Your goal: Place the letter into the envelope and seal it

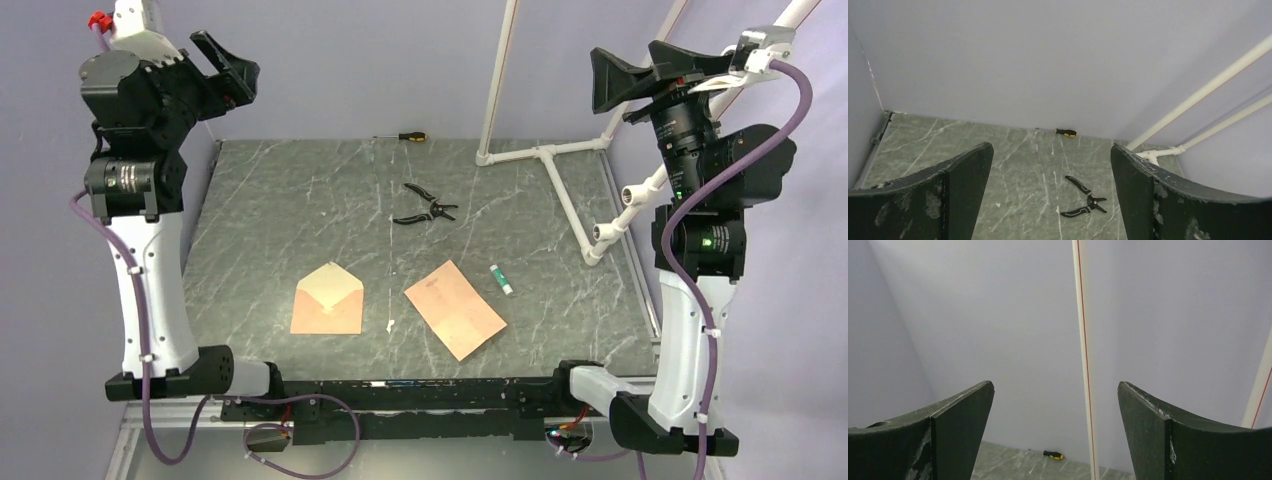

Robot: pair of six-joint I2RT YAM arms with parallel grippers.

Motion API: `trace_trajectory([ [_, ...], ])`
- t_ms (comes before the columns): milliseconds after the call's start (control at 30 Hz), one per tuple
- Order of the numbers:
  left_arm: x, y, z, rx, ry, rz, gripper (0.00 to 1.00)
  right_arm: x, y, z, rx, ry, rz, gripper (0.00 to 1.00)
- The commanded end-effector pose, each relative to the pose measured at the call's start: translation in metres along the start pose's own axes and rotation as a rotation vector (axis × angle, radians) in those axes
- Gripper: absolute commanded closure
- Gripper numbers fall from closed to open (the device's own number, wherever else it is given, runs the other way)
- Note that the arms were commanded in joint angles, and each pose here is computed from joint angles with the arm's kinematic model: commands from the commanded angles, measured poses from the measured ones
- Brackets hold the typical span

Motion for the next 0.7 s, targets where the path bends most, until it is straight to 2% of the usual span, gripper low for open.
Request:
trace_trajectory([
  [0,-0.022,-0.013,0.030,0.005,-0.107,-0.040,0.07,-0.004,0.010,0.013,0.005,-0.070,0.045,0.00],
  [167,-0.018,-0.013,0.017,-0.008,-0.073,-0.049,0.07,-0.007,0.008,0.001,0.013,-0.052,0.048,0.00],
  [433,-0.012,-0.012,-0.012,-0.013,-0.005,-0.074,0.07,0.005,-0.014,-0.052,0.111,0.127,-0.001,0.02],
  [533,-0.006,-0.008,-0.050,-0.042,0.081,-0.078,0.07,0.010,-0.024,-0.098,0.226,0.269,-0.012,0.08],
  [667,-0.001,-0.004,-0.144,-0.187,0.288,-0.097,0.07,0.008,-0.022,-0.178,0.396,0.463,-0.009,0.17],
])
Point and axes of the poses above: each gripper's point midway between its finger pads, its own x axis out along the fingers, its own y axis along the line the jaws close on, z = x × y, the point moved 1 cm from there along -x, back along the fingers, and after that the axes turned 11 degrees about x, right-handed, at the moved point
